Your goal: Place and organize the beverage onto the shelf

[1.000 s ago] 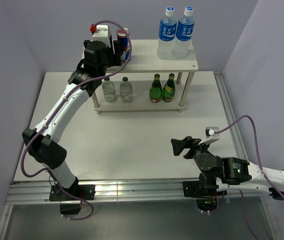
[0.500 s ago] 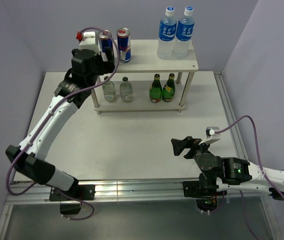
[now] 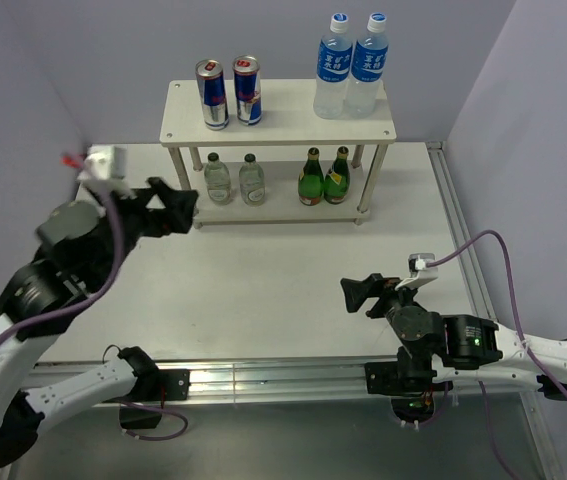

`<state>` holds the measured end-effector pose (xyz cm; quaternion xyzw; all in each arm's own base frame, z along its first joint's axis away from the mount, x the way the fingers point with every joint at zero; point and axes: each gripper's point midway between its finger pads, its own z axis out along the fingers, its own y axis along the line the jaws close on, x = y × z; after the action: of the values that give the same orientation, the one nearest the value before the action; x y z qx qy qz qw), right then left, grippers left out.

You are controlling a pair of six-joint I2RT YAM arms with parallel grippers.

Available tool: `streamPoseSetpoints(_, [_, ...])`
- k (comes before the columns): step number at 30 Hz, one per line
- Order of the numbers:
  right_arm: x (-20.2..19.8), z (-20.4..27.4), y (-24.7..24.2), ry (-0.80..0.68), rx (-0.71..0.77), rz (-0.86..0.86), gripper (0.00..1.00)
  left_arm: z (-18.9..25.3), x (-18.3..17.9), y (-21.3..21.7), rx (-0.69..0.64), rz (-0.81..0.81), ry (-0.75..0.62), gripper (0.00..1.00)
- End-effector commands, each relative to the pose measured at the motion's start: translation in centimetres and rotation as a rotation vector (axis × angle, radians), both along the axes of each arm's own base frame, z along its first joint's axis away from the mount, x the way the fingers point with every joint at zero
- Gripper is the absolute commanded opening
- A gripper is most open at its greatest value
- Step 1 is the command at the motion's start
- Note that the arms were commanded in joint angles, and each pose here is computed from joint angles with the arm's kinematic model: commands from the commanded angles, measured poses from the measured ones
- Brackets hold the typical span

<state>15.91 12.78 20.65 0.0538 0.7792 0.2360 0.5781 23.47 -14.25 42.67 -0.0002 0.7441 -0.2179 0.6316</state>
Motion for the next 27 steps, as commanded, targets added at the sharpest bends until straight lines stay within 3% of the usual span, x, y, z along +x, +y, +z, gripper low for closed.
streamPoseSetpoints(1, [-0.1,1.6,0.6,-0.022,0.046,0.026,0.97,1.5,-2.6,4.0,-0.019,0.057,-0.075,0.99])
streamPoseSetpoints(5, [-0.2,3.9,-0.4,-0.056,0.06,0.046,1.0,0.0,-3.1,5.1,-0.034,0.083,-0.116,0.99])
streamPoseSetpoints(13, [-0.9,10.4,-3.5,-0.148,0.302,0.078,1.0,-4.4,-2.4,3.9,-0.013,0.05,-0.123,0.99])
streamPoseSetpoints(27, [-0.9,17.2,-10.6,-0.252,0.212,0.012,1.0,-6.5,-0.7,3.8,0.012,0.032,-0.1,0.99])
